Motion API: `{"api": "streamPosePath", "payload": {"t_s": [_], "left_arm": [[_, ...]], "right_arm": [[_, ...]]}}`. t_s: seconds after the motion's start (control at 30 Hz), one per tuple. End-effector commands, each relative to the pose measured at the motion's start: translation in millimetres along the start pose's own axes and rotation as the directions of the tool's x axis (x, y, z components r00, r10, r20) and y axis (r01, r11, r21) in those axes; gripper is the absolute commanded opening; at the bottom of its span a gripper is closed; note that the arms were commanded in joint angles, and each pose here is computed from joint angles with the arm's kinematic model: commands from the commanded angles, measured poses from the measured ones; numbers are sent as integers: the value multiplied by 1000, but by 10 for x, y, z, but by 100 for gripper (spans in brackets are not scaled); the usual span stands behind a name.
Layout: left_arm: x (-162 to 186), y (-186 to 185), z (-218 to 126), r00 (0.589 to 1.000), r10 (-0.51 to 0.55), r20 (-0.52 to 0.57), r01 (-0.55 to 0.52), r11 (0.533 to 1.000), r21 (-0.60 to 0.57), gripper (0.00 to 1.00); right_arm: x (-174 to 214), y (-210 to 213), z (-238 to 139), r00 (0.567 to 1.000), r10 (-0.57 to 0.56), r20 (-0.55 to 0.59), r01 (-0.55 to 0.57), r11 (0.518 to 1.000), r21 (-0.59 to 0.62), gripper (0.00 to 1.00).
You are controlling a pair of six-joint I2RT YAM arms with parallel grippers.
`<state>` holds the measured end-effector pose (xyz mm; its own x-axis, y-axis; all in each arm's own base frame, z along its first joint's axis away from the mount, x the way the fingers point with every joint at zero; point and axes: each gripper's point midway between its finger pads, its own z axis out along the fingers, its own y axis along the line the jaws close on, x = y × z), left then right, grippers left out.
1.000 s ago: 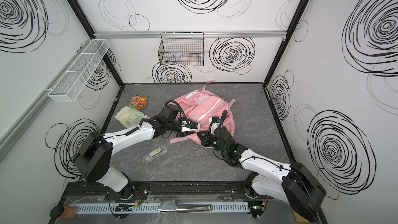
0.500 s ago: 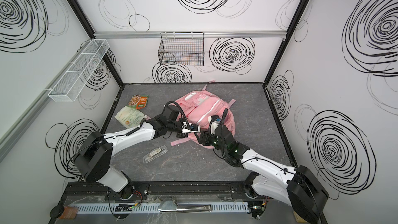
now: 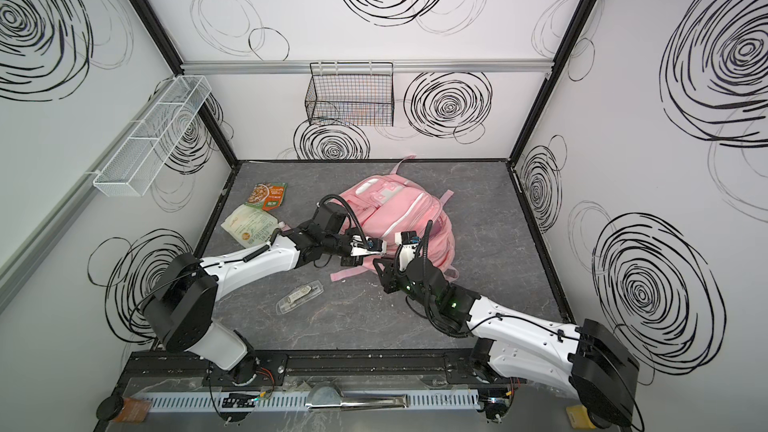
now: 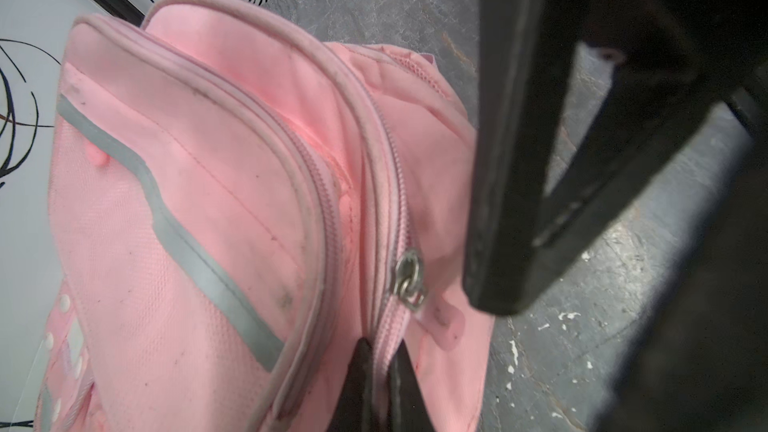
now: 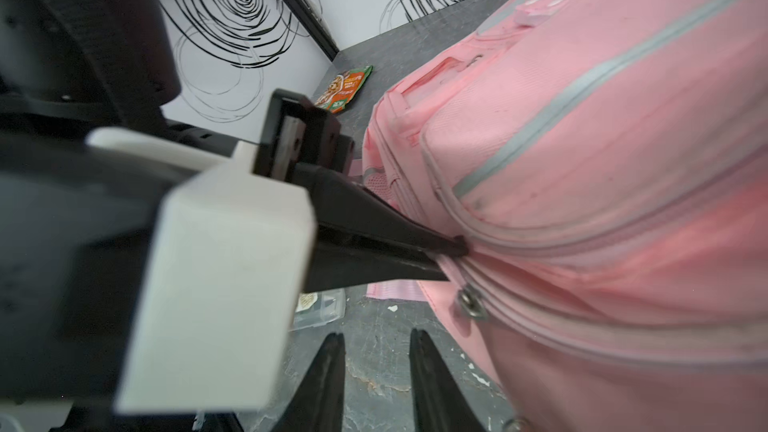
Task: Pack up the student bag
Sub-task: 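Grasp the zipper pull with right gripper while left gripper holds the bag edge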
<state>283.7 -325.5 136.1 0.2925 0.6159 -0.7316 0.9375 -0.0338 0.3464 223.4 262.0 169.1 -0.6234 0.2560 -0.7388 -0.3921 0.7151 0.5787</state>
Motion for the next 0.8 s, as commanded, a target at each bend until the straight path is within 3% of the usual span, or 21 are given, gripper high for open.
{"api": "streamPosePath", "payload": {"t_s": [0.0, 0.23, 0.5, 0.67, 0.77], "left_arm": [[-214, 22, -43, 997, -13, 76, 12, 1000, 18, 0], [-280, 26, -65, 994, -29, 108, 26, 999, 29, 0], [-336, 22, -86, 990, -45, 131, 39, 998, 46, 0], [-367, 23, -97, 988, -50, 145, 43, 998, 51, 0], [-376, 29, -102, 988, -50, 147, 43, 998, 49, 0]], "right_arm": [[-132, -168, -5, 996, 14, 94, -21, 997, 77, 33], [-45, -166, 100, 998, 38, 53, -41, 998, 44, 36], [120, -352, 276, 996, 86, 3, -86, 992, 97, 36], [188, -466, 362, 995, 96, -20, -93, 989, 114, 42], [214, -492, 404, 995, 94, -32, -89, 989, 119, 37]]}}
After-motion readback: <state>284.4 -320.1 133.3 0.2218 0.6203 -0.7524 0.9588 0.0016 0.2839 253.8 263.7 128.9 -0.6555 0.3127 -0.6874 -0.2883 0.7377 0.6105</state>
